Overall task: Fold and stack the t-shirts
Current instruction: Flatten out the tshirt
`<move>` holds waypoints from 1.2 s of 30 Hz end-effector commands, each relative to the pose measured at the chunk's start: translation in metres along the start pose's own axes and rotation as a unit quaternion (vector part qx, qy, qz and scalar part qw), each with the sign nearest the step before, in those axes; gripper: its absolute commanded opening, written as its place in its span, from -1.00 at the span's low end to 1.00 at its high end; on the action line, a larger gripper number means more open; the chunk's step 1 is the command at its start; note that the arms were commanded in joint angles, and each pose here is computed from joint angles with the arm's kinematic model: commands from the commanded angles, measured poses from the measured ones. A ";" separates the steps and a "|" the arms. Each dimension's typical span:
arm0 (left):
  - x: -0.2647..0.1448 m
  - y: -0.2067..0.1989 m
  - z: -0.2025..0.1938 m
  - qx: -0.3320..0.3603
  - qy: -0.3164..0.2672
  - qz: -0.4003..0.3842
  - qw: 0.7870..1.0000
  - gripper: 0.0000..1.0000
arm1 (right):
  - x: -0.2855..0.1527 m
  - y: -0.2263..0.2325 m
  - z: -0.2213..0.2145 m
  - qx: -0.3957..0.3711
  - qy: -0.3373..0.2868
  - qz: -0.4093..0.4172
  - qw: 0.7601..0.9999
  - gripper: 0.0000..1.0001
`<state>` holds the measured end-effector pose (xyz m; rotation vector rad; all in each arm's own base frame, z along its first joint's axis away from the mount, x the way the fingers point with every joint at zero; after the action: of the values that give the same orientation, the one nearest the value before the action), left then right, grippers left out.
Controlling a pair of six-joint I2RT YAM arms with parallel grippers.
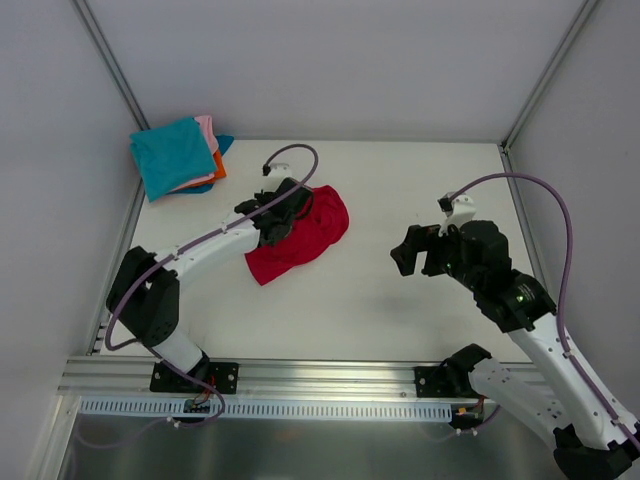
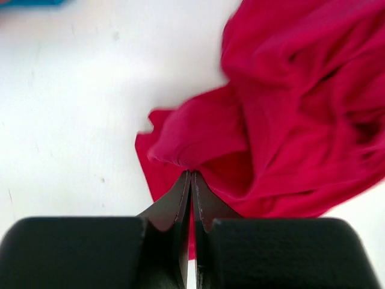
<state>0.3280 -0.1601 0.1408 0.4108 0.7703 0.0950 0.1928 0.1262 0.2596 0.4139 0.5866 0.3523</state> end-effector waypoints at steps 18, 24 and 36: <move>-0.186 0.065 0.197 -0.001 -0.305 0.027 0.952 -1.00 | 0.001 0.000 0.001 0.002 -0.008 0.004 1.000 0.99; -0.235 0.083 0.235 0.004 -0.354 0.035 0.935 -1.00 | -0.001 -0.002 -0.001 0.002 -0.009 0.003 1.000 0.99; -0.349 0.224 0.260 -0.040 -0.442 0.162 0.881 -1.00 | -0.005 -0.006 -0.005 -0.002 -0.007 -0.002 1.000 0.99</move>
<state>0.3055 -0.1726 0.5708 0.4659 -0.1155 0.1002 0.1877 0.1227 0.2520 0.4109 0.5947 0.3474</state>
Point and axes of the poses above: each gripper's point midway between its finger pads, its own x axis out along the fingers, its own y axis along the line the jaws close on, z = x × y, the point moved 3 cm from there along -x, back along the fingers, and after that the axes turned 15 degrees about x, right-handed, at the moved point
